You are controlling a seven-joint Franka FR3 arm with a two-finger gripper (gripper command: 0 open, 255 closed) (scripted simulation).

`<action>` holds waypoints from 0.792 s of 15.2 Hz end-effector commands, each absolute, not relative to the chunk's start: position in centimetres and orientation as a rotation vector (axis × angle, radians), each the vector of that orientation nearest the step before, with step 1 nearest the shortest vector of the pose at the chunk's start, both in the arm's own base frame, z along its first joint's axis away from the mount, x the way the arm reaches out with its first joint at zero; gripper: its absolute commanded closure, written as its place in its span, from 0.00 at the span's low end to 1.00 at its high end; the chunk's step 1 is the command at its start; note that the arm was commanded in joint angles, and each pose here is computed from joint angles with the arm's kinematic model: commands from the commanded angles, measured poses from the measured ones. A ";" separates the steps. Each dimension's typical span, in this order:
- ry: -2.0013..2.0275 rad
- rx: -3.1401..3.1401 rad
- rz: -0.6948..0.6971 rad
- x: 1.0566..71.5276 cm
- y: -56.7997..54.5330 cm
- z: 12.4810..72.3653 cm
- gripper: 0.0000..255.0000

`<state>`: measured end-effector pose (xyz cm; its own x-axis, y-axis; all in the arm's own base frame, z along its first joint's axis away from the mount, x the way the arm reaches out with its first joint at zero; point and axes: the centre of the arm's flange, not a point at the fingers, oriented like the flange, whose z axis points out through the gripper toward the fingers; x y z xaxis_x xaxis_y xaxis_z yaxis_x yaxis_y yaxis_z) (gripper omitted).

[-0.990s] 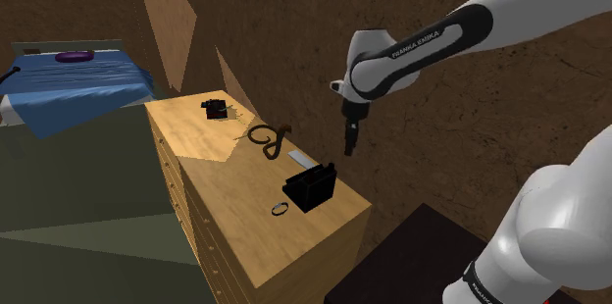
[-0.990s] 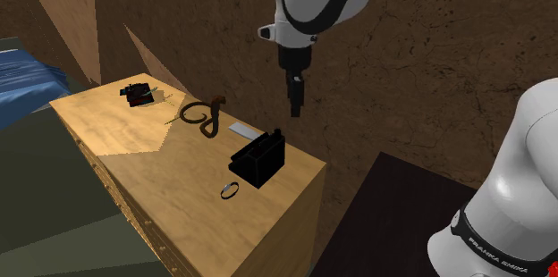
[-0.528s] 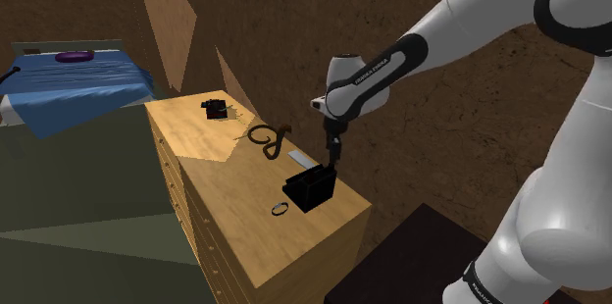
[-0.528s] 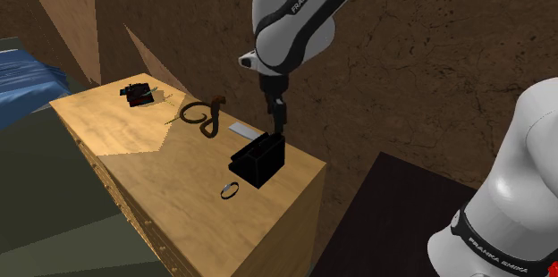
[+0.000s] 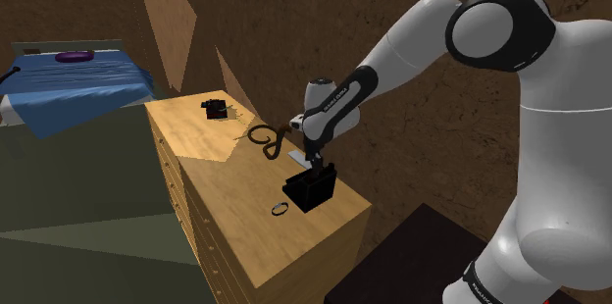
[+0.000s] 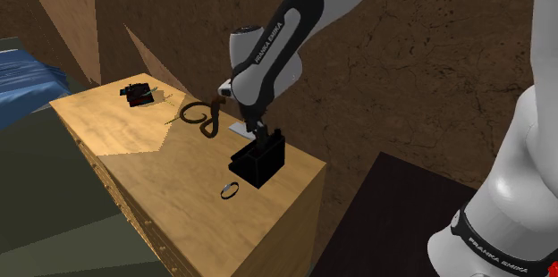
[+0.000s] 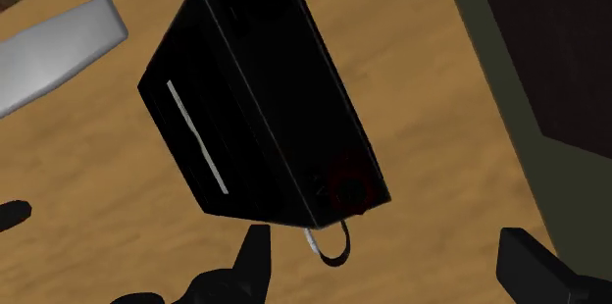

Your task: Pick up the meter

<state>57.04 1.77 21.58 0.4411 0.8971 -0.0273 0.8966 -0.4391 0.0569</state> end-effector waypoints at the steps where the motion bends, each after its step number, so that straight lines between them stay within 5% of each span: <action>1: 1.675 2.578 0.013 57.9 2.2 20.2 0.00; 10: 1.675 2.578 0.013 57.9 2.2 16.2 0.00; 11: 1.675 2.578 0.013 57.9 2.2 16.2 1.00; 12: 1.675 2.578 0.013 57.9 2.2 16.2 1.00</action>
<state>57.95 2.15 16.25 0.4068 0.9130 -0.0293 0.9125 -0.4046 0.0607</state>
